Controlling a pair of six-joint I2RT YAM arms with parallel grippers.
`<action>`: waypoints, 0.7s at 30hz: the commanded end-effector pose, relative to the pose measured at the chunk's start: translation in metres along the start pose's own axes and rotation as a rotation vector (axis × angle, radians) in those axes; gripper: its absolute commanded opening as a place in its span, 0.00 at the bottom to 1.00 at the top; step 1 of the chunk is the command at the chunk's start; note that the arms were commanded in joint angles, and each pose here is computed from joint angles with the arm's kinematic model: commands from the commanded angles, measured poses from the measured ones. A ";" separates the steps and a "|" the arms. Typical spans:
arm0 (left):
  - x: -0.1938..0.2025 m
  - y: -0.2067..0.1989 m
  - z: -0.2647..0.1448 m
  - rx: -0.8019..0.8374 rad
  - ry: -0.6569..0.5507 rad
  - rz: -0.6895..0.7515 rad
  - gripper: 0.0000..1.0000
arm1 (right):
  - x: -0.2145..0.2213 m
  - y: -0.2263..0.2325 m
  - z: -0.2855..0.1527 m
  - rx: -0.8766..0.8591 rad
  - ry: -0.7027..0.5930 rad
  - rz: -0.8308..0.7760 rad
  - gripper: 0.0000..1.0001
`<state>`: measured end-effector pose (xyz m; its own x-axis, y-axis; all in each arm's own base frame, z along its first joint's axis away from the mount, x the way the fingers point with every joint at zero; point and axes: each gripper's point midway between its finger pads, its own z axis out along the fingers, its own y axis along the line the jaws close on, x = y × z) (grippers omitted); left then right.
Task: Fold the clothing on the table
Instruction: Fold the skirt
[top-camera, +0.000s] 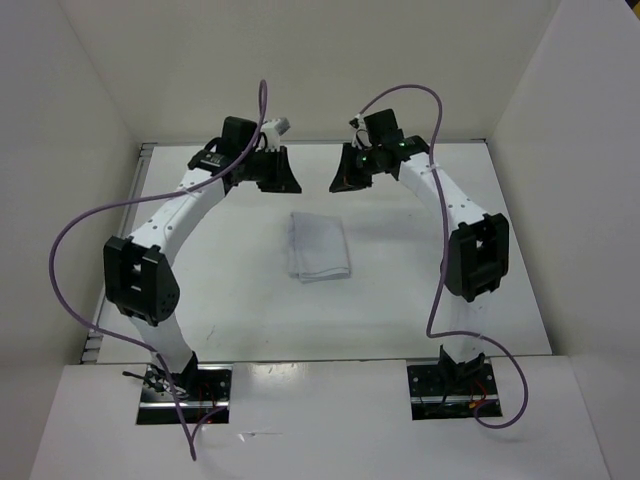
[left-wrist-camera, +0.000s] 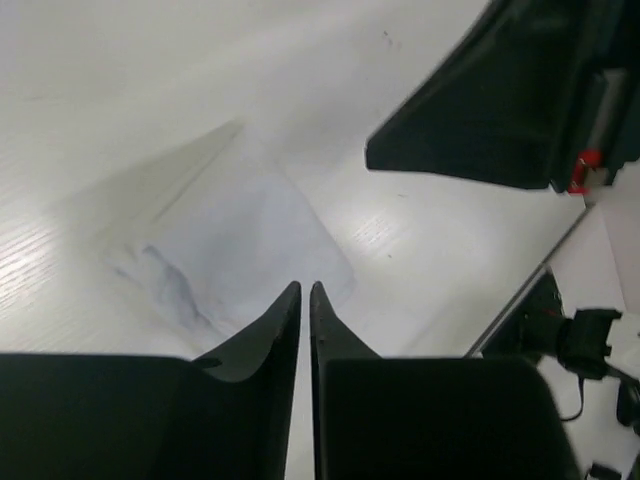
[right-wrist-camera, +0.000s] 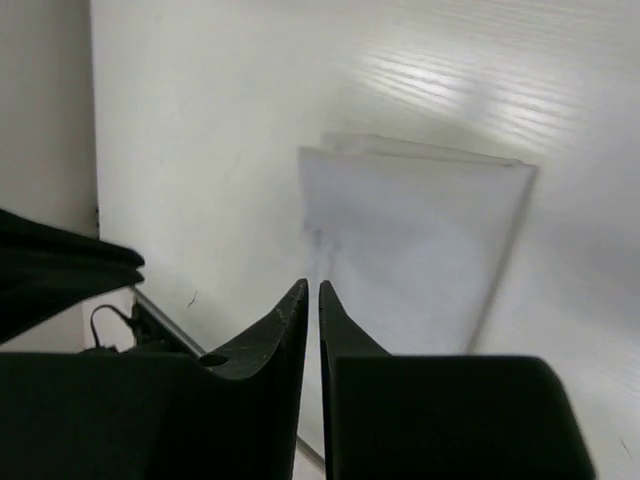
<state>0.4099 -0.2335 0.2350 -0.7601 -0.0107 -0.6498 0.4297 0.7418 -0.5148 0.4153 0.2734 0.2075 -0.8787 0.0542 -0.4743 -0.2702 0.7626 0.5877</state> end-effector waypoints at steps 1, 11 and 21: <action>0.012 -0.002 0.030 0.125 0.079 0.000 0.16 | 0.011 -0.022 0.011 0.080 0.028 0.039 0.13; 0.024 0.052 0.082 -0.051 0.122 -0.070 0.43 | 0.033 -0.045 0.020 0.122 0.081 0.075 0.26; 0.048 0.075 0.060 -0.207 0.114 -0.074 0.64 | 0.044 -0.053 0.031 0.121 0.124 0.075 0.28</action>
<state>0.4365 -0.2232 0.1251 -0.8618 0.0004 -0.5072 0.2639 0.8543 -0.4478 0.4035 0.2534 0.1385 -0.9374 0.0624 -0.3425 -0.1392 0.8346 0.5329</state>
